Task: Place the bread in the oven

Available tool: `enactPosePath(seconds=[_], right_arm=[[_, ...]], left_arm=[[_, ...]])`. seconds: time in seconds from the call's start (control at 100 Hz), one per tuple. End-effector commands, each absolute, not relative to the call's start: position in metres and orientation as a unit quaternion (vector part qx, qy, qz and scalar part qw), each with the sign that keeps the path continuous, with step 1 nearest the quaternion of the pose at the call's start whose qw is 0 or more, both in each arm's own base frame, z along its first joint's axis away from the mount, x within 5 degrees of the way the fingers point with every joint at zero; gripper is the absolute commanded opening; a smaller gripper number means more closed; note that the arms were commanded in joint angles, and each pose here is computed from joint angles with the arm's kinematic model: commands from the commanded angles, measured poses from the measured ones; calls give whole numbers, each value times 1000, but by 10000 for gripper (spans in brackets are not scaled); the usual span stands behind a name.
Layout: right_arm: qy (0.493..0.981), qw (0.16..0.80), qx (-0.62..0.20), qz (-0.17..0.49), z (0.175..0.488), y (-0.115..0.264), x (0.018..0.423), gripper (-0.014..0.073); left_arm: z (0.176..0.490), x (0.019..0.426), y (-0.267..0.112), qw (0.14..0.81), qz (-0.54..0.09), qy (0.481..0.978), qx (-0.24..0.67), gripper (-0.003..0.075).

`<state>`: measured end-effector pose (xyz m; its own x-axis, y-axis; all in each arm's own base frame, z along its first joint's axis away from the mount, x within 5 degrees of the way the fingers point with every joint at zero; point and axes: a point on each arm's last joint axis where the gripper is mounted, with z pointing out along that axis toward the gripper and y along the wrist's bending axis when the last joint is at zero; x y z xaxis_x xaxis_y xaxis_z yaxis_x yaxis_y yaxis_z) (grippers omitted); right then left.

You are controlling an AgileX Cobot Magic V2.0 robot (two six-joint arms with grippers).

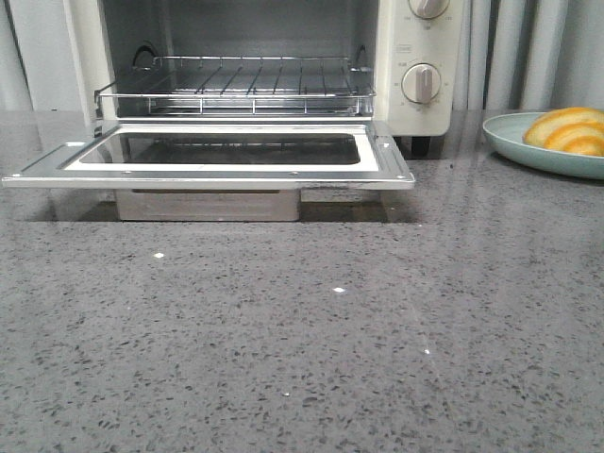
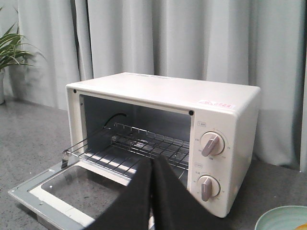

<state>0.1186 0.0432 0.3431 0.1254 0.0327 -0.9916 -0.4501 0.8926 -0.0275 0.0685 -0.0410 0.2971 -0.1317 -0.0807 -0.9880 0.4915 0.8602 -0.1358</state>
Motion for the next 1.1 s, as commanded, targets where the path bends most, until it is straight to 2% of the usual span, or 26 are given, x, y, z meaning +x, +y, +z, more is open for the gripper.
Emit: enactPosePath(seconds=[0.0, 0.43, 0.89, 0.96, 1.01, 1.09], right_arm=[[625, 745, -158, 173, 357, 43, 118, -48], [629, 744, -157, 163, 356, 42, 119, -48], [639, 726, -243, 82, 348, 44, 119, -48], [660, 700, -265, 57, 341, 43, 120, -48], [689, 682, -241, 45, 336, 38, 122, -48], [708, 693, -117, 60, 337, 26, 126, -48]], left_arm=[[313, 69, -39, 676, -231, 689, 123, -22], [313, 69, -39, 676, -231, 689, 123, -21], [313, 69, -39, 676, -231, 689, 123, -22], [313, 69, -39, 676, -231, 689, 123, -21], [313, 69, -39, 676, -231, 689, 123, -21], [313, 69, -39, 676, -231, 689, 123, -21]])
